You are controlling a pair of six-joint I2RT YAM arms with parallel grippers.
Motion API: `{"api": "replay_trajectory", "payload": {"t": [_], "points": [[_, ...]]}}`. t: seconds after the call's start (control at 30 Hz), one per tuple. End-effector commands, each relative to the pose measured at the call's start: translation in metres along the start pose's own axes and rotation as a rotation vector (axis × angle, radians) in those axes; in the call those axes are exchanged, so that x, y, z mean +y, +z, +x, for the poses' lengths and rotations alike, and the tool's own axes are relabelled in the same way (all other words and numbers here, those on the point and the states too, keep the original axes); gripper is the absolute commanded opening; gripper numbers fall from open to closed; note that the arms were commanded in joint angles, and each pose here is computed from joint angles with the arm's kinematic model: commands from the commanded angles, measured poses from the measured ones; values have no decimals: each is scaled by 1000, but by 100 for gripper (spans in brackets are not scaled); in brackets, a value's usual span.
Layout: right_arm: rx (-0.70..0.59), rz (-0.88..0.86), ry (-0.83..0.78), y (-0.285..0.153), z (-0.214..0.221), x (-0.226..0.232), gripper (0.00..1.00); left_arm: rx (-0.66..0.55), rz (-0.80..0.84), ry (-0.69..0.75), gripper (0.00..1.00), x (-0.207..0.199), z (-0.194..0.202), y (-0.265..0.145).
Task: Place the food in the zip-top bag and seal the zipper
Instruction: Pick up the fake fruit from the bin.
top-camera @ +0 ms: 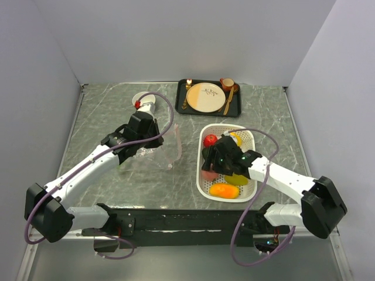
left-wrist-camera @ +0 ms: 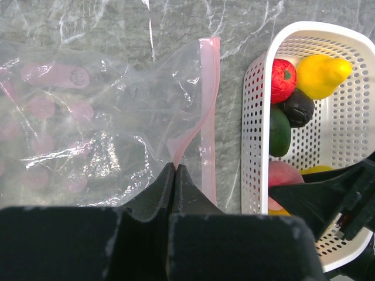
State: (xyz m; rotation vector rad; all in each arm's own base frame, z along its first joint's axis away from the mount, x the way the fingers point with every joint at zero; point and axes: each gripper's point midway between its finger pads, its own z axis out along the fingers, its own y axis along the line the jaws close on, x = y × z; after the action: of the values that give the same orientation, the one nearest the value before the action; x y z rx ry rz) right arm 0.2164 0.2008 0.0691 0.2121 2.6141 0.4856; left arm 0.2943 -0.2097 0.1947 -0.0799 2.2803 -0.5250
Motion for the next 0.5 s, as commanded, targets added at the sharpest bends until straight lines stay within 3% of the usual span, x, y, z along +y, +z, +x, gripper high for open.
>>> {"api": "replay_trajectory", "payload": {"t": [0.0,0.27,0.47], "points": [[-116,-48,-3,-19,-26,13,27,-32,21,20,1,-7,-9,-6],[-199,-91,1,-37,-50,29,27,-31,21,25,1,-7,-6,-7],[-261,-235,24,-52,-72,65,27,-24,31,25,1,-9,-1,-7]]}}
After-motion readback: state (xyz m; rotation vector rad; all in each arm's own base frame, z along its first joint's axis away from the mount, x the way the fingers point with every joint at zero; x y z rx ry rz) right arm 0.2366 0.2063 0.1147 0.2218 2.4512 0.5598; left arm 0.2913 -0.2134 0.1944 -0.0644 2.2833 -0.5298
